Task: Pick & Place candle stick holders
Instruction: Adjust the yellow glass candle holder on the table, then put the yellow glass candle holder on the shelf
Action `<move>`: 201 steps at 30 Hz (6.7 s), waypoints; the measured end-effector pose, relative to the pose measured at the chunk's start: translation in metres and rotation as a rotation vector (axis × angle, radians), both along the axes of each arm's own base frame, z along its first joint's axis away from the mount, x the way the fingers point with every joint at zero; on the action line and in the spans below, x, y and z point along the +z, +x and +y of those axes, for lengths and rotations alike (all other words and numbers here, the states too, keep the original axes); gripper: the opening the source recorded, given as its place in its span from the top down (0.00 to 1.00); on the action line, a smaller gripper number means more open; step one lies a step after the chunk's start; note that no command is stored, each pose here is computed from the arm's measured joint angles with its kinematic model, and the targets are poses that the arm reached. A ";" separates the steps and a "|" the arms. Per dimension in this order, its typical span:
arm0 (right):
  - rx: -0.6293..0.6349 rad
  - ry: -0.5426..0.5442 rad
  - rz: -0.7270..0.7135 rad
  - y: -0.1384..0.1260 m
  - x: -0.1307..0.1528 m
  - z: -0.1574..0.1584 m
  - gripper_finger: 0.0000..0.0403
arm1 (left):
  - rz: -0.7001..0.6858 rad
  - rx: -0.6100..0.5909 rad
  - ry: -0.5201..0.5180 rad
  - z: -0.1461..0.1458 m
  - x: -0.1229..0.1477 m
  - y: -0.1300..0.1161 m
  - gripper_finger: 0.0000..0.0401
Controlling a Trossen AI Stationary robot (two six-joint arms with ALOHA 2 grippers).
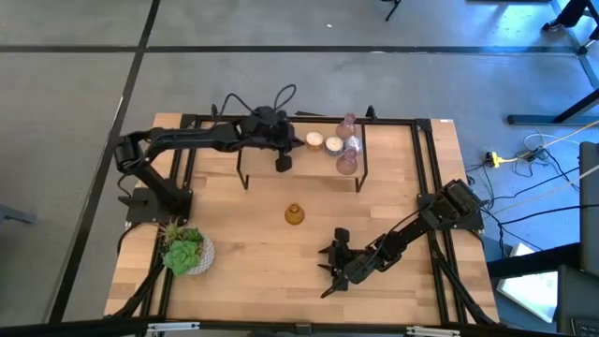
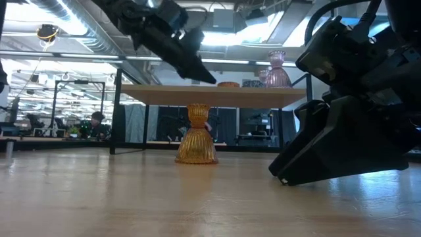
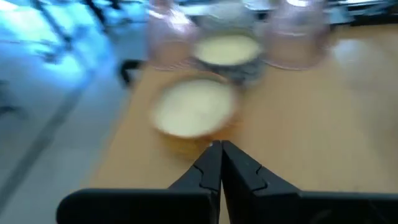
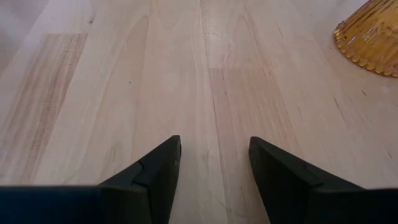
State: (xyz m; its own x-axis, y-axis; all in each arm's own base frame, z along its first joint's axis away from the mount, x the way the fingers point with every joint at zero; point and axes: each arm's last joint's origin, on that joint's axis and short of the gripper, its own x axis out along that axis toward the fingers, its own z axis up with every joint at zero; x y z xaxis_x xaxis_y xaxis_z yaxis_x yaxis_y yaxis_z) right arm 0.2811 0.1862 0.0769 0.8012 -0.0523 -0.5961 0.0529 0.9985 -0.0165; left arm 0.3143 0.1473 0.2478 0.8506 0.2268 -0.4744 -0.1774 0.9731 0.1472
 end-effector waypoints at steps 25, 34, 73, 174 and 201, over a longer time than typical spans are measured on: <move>-0.002 -0.009 -0.007 0.001 0.000 -0.001 0.51 | -0.143 0.001 -0.179 0.089 -0.014 0.017 1.00; -0.004 -0.013 -0.005 0.001 0.000 -0.001 0.51 | -0.125 -0.048 -0.216 0.089 -0.025 0.025 1.00; -0.004 0.001 0.003 -0.003 0.000 0.003 0.51 | -0.169 -0.252 -0.125 -0.008 0.091 -0.018 1.00; 0.023 0.047 -0.037 0.000 0.004 0.006 0.51 | -0.195 -0.103 -0.157 -0.172 -0.127 -0.058 0.90; 0.024 0.050 -0.037 0.000 0.004 0.007 0.51 | -0.110 -0.003 -0.106 -0.181 -0.158 -0.058 0.97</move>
State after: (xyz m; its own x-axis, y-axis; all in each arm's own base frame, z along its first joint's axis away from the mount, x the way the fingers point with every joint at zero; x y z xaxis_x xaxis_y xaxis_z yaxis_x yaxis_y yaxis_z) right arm 0.2812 0.1929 0.0807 0.8234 -0.0038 -0.5675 0.0291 0.9990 0.0354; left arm 0.2564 -0.0342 0.0893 0.8995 0.1776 -0.3992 -0.1835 0.9827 0.0237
